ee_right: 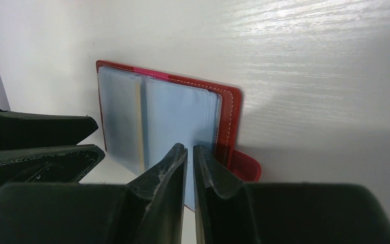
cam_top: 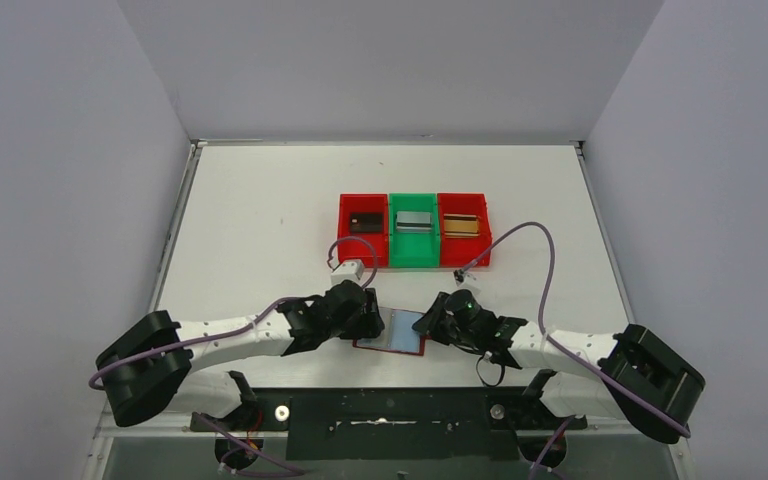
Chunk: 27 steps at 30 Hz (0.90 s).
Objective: Take the credit cards out of the card holder
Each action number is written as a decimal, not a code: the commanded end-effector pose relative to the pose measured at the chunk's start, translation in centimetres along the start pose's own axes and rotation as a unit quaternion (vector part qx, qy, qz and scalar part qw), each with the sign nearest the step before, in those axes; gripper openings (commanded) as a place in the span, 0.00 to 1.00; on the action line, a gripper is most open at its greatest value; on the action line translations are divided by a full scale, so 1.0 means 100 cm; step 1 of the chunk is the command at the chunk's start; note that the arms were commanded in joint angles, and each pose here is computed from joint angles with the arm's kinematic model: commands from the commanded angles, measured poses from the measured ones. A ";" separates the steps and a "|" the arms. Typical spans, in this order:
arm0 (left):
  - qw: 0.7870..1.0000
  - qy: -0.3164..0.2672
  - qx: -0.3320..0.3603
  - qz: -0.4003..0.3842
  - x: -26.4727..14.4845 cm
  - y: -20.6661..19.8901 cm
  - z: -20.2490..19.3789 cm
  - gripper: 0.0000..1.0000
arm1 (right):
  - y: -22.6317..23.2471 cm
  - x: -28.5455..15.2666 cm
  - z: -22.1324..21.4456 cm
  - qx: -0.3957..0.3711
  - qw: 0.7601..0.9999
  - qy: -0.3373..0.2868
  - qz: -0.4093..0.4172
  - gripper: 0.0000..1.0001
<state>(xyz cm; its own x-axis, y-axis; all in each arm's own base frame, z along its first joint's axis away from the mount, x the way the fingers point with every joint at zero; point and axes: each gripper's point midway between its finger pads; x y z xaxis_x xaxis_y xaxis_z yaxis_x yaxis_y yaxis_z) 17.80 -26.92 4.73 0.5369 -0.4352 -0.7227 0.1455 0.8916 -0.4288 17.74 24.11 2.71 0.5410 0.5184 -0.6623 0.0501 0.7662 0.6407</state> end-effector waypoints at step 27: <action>1.000 -0.004 0.015 0.004 0.007 -0.022 0.004 0.57 | -0.001 0.009 -0.001 0.008 1.000 0.005 -0.017 0.12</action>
<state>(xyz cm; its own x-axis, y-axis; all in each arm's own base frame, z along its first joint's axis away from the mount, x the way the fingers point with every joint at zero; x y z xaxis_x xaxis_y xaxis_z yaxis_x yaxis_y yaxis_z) 17.16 -27.36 3.52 0.5075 -0.4094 -0.7582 0.1564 0.9091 -0.3861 17.86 24.34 2.01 0.5305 0.5069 -0.6795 0.0832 0.7665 0.6368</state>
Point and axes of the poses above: each gripper's point midway between its finger pads, its own x axis out along the fingers, its own y axis along the line the jaws close on, z = x × y
